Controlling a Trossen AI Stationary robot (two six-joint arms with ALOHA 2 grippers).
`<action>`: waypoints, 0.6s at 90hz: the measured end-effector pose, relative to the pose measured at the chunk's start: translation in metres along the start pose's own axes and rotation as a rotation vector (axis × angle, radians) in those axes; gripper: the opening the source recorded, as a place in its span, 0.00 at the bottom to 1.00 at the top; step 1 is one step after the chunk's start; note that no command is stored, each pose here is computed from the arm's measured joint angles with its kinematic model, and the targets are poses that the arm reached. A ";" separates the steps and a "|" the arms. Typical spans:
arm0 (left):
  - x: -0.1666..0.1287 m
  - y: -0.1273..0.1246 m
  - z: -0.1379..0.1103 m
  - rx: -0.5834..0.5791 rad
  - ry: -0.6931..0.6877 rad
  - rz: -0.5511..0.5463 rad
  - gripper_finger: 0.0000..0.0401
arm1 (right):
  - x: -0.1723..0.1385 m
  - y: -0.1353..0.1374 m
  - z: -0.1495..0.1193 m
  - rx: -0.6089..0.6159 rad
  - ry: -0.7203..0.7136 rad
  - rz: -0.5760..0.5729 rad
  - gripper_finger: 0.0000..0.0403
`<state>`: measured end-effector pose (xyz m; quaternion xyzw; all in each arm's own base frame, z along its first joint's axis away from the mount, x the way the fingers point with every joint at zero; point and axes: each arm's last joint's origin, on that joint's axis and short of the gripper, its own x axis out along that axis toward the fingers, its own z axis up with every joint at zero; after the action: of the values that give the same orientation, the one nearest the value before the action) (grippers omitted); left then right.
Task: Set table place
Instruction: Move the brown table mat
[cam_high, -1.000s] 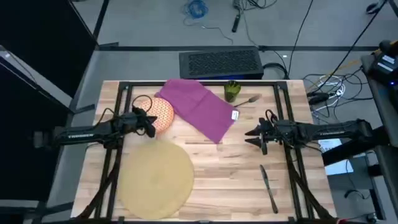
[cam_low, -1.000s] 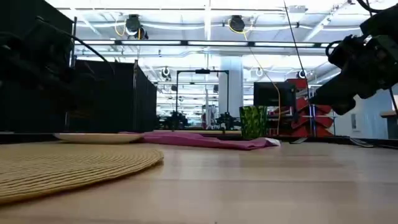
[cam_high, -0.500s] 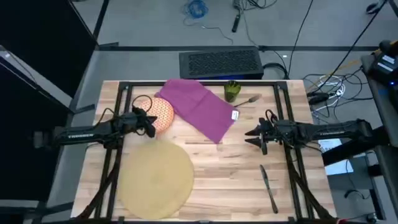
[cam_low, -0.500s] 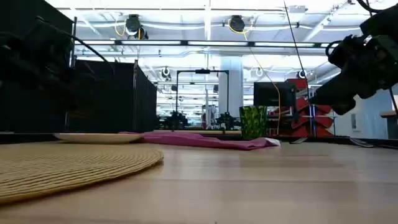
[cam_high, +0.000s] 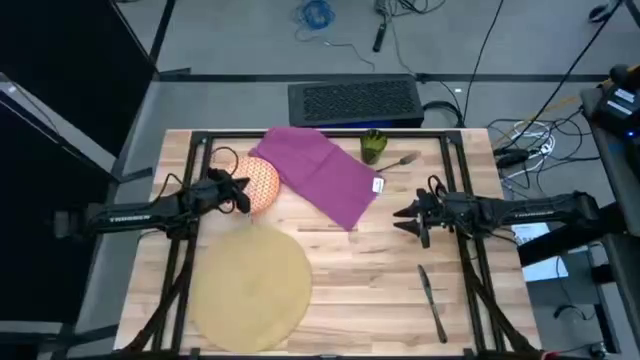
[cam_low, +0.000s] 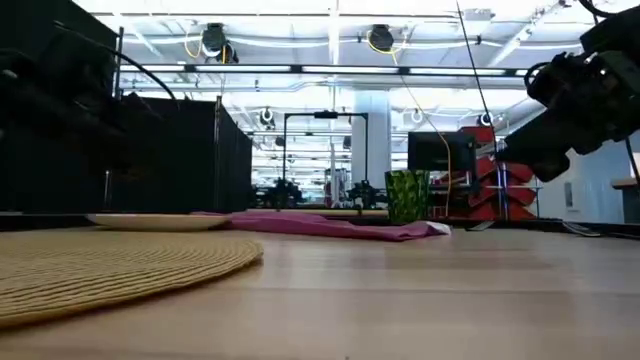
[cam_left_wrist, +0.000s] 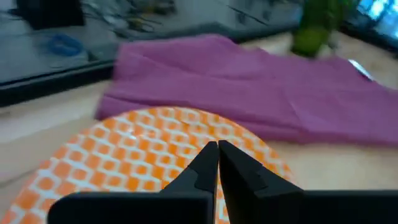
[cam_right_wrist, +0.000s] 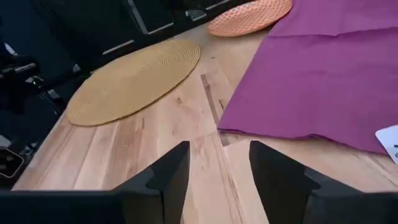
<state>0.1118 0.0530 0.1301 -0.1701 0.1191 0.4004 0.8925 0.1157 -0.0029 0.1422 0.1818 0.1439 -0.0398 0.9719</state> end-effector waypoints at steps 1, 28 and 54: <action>0.000 0.000 0.001 -0.014 -0.009 0.002 0.00 | 0.000 0.000 0.000 0.000 0.000 0.000 0.39; -0.001 -0.002 0.014 -0.279 -0.166 0.022 0.00 | -0.002 0.004 0.018 0.025 -0.208 -0.008 0.39; -0.006 -0.006 0.033 -0.528 -0.351 -0.051 0.00 | -0.022 0.020 0.062 -0.154 -0.668 0.098 0.39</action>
<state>0.1155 0.0583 0.1634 -0.3270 -0.1491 0.4181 0.8343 0.1137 -0.0060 0.2113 0.0913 -0.1885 -0.0394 0.9770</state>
